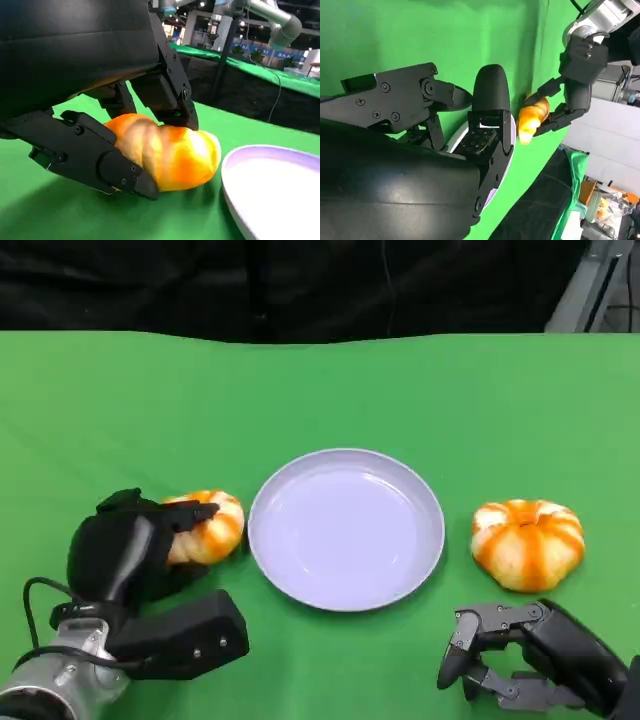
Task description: Grasp the bread from the table and place it into the plate.
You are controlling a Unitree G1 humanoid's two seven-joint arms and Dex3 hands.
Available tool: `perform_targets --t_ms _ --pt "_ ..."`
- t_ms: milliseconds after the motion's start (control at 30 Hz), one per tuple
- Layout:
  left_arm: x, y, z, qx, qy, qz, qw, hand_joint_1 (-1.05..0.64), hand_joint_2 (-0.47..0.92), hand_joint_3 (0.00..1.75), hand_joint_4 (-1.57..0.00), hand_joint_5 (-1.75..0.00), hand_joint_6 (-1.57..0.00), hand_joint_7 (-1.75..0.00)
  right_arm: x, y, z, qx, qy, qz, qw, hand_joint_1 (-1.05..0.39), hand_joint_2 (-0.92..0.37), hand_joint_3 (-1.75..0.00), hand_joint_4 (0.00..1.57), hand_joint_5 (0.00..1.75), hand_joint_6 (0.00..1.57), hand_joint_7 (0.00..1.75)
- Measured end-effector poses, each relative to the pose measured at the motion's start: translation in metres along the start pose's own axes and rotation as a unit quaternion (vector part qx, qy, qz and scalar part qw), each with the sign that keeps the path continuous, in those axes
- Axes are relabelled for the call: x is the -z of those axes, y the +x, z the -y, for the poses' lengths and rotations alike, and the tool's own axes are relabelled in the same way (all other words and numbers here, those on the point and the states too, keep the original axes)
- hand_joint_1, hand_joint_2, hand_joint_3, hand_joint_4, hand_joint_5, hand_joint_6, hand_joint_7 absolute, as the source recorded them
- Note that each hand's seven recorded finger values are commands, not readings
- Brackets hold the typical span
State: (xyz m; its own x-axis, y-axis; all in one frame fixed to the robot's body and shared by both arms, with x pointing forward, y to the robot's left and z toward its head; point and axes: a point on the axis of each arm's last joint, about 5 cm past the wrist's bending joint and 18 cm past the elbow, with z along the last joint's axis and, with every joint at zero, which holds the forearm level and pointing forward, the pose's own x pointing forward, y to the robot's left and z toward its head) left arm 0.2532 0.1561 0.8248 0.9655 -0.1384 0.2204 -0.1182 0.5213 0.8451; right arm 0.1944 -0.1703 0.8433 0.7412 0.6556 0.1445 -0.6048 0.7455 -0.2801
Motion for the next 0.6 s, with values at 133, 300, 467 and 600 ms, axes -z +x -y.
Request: perform_targets --t_ms 133,300,467,600 --pt "0.003 0.002 -0.005 -0.022 0.006 -0.002 1.0 -0.11 0.86 0.0 -0.87 -0.95 -1.26 0.0 0.001 -0.001 -0.0004 0.0 0.001 -0.002 1.0 -0.05 -0.9 -0.53 0.75 1.58 0.81 1.08" --pt "0.004 0.005 -0.011 -0.042 0.008 -0.001 0.999 -0.1 0.85 0.0 -0.92 -0.83 -1.26 0.0 0.001 -0.001 -0.0007 0.0 0.001 -0.002 1.0 -0.05 -0.91 -0.52 0.74 1.57 0.82 1.08" --pt "0.002 0.006 -0.012 -0.064 0.001 0.005 0.998 -0.08 0.85 0.0 -0.94 -0.9 -1.29 -0.01 0.002 -0.001 -0.0006 0.0 0.001 -0.002 1.0 -0.05 -0.91 -0.51 0.75 1.58 0.82 1.09" --pt "-0.003 0.011 -0.02 -0.101 -0.005 0.03 0.994 -0.08 0.86 0.0 -0.92 -0.94 -1.29 0.0 0.002 0.0 -0.0007 -0.001 0.002 -0.003 1.0 -0.05 -0.91 -0.51 0.75 1.58 0.82 1.09"
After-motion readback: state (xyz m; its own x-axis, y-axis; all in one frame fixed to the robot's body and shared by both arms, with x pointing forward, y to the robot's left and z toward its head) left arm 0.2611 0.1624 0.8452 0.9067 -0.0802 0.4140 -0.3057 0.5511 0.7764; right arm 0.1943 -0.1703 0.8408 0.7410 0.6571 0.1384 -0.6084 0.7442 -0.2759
